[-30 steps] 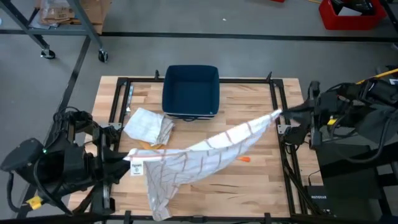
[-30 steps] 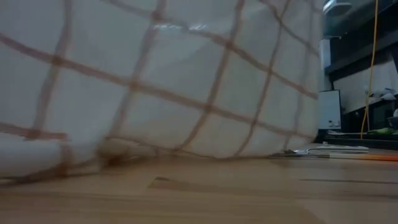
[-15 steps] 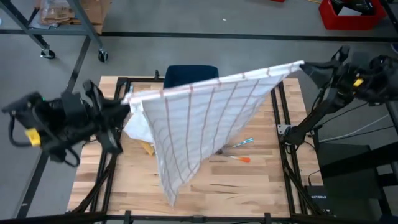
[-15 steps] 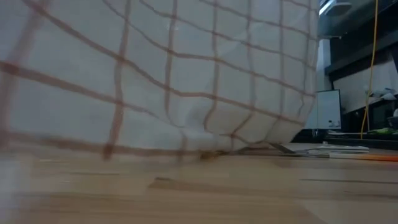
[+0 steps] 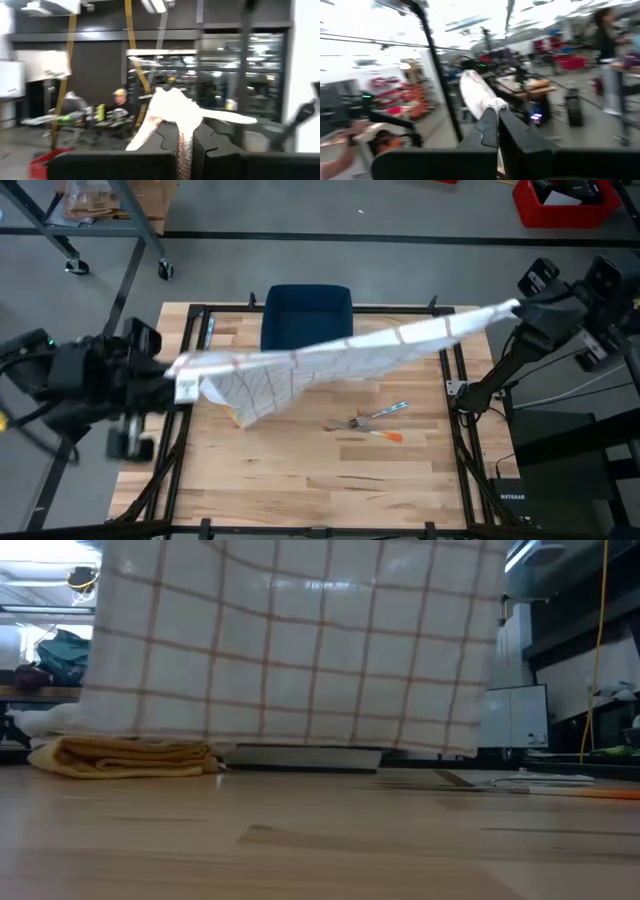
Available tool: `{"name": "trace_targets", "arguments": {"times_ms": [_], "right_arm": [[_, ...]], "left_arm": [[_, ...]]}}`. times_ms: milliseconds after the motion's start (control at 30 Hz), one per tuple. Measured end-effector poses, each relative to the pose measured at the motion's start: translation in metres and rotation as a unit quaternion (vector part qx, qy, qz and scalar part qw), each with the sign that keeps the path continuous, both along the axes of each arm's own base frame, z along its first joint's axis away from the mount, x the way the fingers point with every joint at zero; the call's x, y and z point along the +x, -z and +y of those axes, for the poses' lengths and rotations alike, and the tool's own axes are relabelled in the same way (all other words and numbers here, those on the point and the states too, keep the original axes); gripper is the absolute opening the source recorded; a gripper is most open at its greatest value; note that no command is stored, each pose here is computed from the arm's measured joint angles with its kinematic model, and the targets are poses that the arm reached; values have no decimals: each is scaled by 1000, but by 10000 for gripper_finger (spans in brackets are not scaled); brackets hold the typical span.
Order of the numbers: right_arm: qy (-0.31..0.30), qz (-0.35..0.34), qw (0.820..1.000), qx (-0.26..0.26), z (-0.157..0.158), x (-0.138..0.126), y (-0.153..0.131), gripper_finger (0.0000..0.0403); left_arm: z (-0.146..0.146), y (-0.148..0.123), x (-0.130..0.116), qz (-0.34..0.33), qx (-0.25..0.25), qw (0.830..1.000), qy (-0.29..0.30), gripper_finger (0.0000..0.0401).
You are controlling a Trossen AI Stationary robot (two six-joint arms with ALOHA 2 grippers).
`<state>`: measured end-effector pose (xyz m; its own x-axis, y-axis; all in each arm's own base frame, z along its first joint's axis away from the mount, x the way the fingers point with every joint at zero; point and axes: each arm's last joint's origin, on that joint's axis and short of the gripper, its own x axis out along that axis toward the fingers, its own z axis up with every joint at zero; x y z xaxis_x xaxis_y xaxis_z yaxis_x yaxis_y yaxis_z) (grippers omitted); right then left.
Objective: Fold towel
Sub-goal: Fold the white patterned towel
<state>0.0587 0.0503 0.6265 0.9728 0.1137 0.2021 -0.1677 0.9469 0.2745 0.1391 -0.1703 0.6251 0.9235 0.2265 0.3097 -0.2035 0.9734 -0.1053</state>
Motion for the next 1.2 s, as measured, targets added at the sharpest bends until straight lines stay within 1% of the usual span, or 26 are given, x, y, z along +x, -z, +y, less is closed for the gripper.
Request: {"name": "trace_targets", "arguments": {"times_ms": [167,367,500,600,767,900,967,1033,1200], "right_arm": [[-37,-9,999,-10,20,11,-1,2],[-68,-9,997,-25,58,34,2,2],[-106,-25,994,-22,82,48,3,2],[-124,-41,991,-20,97,56,2,2],[-117,-61,991,-26,111,65,2,2],[-110,-66,991,-29,111,65,1,2],[-92,-52,994,-34,111,66,3,2],[-74,-36,996,-44,110,67,6,2],[-33,11,996,-84,107,68,16,2]], "left_arm": [[-17,2,-13,-3,27,999,47,0],[-41,7,-23,-12,71,992,99,0],[-57,10,-28,-29,86,986,138,0],[-66,12,-31,-39,89,984,150,0],[-71,11,-40,-47,104,981,155,0],[-71,10,-45,-43,119,982,143,0],[-70,11,-44,-17,123,985,120,0],[-68,13,-43,18,114,989,92,0],[-62,16,-39,80,111,990,32,0]]}}
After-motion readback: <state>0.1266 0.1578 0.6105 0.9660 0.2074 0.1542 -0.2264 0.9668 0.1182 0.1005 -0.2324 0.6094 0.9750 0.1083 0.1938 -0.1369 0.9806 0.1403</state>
